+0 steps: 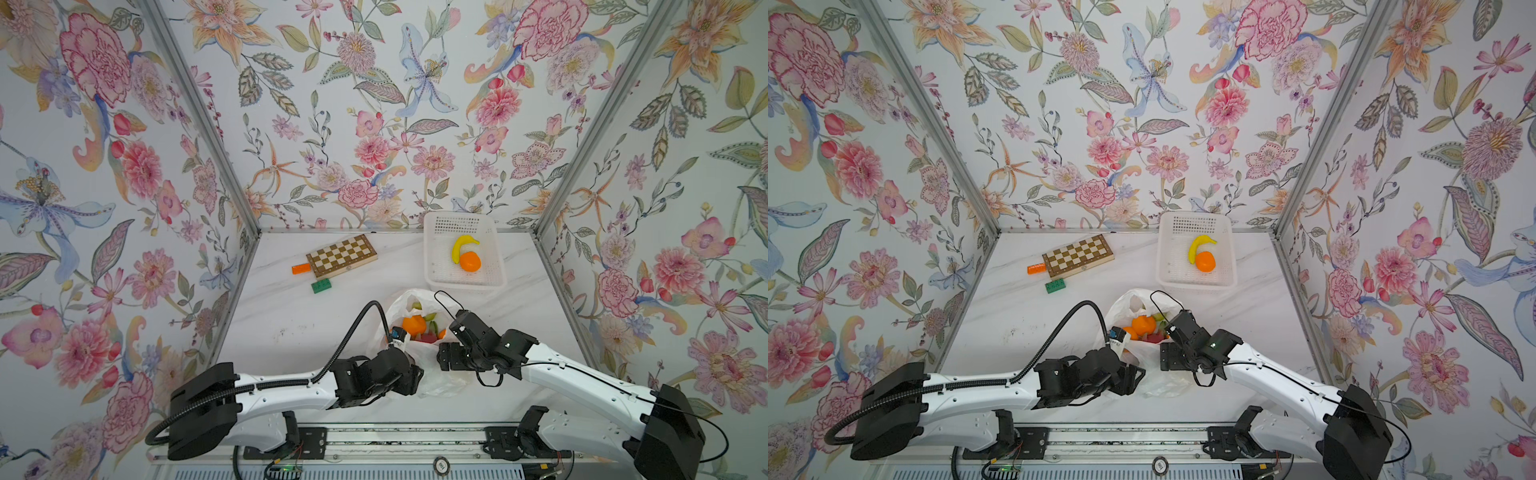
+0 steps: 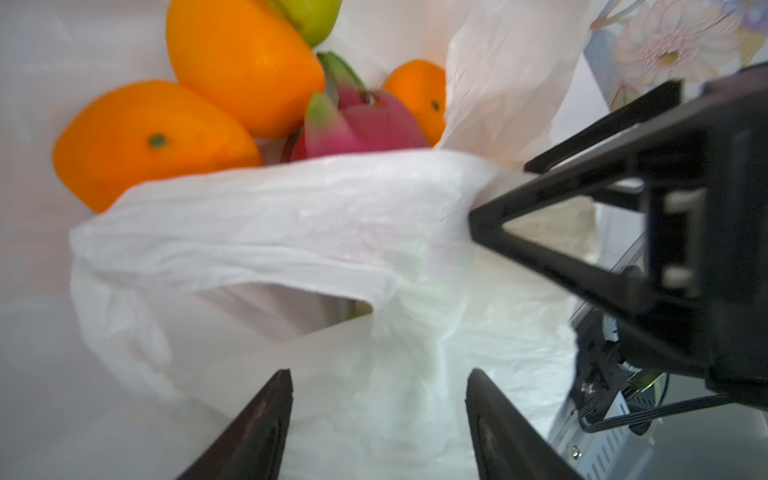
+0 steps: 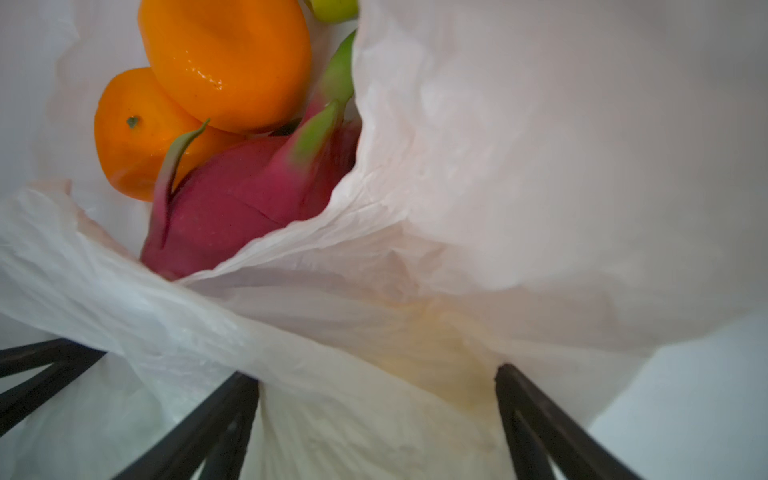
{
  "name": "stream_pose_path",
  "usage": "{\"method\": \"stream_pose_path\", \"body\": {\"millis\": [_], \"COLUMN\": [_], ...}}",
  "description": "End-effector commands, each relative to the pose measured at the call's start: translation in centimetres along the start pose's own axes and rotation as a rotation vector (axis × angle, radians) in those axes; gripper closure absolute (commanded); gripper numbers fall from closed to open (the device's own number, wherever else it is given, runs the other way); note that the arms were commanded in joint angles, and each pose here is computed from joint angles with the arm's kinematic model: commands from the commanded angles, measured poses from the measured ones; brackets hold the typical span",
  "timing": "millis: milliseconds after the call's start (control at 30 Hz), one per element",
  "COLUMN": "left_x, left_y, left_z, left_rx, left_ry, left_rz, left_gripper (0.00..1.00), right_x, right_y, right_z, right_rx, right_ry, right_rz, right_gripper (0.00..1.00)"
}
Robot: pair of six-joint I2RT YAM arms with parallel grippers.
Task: Untie the knot of the plastic bag and take out the fruit
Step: 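Move the right gripper back into the bag while the left holds the bag, then grasp and lift an orange with the left gripper while the right rises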
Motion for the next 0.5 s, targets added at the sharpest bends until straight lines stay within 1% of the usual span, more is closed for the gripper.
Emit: {"method": "stream_pose_path", "body": {"millis": [0,100,167,233,333,467], "left_x": [-2.1,-2.1,-1.4,-0.6,0.9,3.1], "left_y": [-0.3,0.9,2.3,3.5,4.7,5.3], "left_z": [5.5,7.7,8.5,9.1,9.6,9.9], "left_rx": [-0.007,-0.062,-0.103,-0.120,-0.107,-0.056], "left_ry": [-0.158,-0.181,-0.165,-0.142,-0.107,-0.072], "left_rz": [0.064,0.110,0.151,0.183,0.231,0.251], "left_gripper": [0.35,0.40,0.41,0.41,0.42,0.44], "right_x": [0.0,-0.1,-0.1,-0.3,-0.7,-1.2], "right_y": [0.1,0.4,0.5,0.7,1.0,1.6], "right_z": [0.4,0.5,0.6,0.7,0.9,1.1], "right_rx": [-0.020,-0.025,-0.025,-0.022,-0.009,-0.001], "right_ry": [-0.033,-0.036,-0.040,-0.043,-0.053,-0.058], "right_rz": [-0.006,0.008,0.012,0.024,0.040,0.068], "right_gripper": [0.10,0.10,0.10,0.09,0.09,0.09]}}
Point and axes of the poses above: each gripper's point midway between its finger pads, its own x axis out along the fingers, its own y axis along the line the jaws close on, z = x × y, the point moved 4 cm from there along -x, back along the fingers, and after that the axes turned 8 degrees about x, right-handed, at the moved point
